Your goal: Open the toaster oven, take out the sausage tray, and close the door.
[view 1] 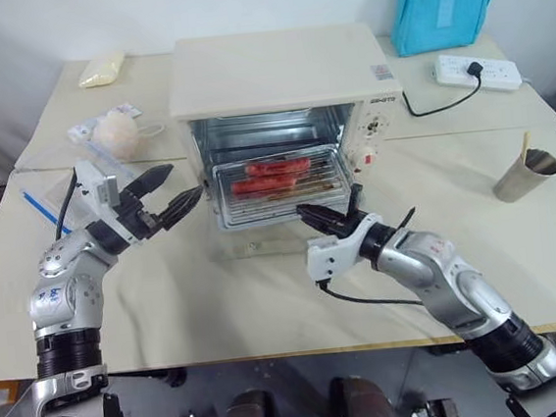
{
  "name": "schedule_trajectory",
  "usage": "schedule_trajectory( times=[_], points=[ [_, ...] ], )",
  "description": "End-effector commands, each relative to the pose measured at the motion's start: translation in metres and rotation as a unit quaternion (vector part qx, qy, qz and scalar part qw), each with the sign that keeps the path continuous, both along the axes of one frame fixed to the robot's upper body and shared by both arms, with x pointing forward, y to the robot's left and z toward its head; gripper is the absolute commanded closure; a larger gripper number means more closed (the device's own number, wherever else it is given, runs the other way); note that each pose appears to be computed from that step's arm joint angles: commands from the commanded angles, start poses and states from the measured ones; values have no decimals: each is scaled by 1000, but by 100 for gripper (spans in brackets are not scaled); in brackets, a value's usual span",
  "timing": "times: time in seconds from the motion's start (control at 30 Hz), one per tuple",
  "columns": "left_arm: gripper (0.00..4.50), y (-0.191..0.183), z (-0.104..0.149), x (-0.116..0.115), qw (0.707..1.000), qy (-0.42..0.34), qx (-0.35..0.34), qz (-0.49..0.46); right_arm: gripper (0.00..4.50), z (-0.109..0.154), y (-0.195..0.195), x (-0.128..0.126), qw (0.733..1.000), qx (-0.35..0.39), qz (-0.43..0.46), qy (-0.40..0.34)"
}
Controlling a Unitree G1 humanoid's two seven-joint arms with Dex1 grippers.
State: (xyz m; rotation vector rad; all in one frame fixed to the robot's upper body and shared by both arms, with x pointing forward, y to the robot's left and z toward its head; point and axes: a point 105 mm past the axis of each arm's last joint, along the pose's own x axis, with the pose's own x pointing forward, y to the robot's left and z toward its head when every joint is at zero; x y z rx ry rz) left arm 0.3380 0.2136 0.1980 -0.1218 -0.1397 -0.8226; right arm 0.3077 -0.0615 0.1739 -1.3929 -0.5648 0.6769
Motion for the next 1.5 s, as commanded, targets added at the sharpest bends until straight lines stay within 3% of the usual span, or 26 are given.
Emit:
schedule_trajectory(
  times=[0.03,0.23,0.53,0.67,1.07,1.23,1.5],
  points=[
    [0,8,2,-19,995,94,-44,-7,449,18,-2,-14,999,13,24,-35],
    [0,-19,-2,-52,952,252,-138,-107,449,14,4,-15,998,2,52,-39],
    [0,-47,-14,-47,932,311,-146,-115,449,14,16,-15,994,-11,99,-44],
    [78,-49,-14,-43,925,318,-171,-121,450,13,18,-18,992,-18,114,-43],
    [438,-52,-30,-48,909,360,-161,-135,450,10,13,-15,993,-25,107,-35],
    [449,-48,-30,-45,892,375,-211,-136,450,6,10,-14,994,15,101,45],
    [450,-27,-22,-65,856,404,-289,-145,194,3,-12,-19,987,26,106,116]
  ],
)
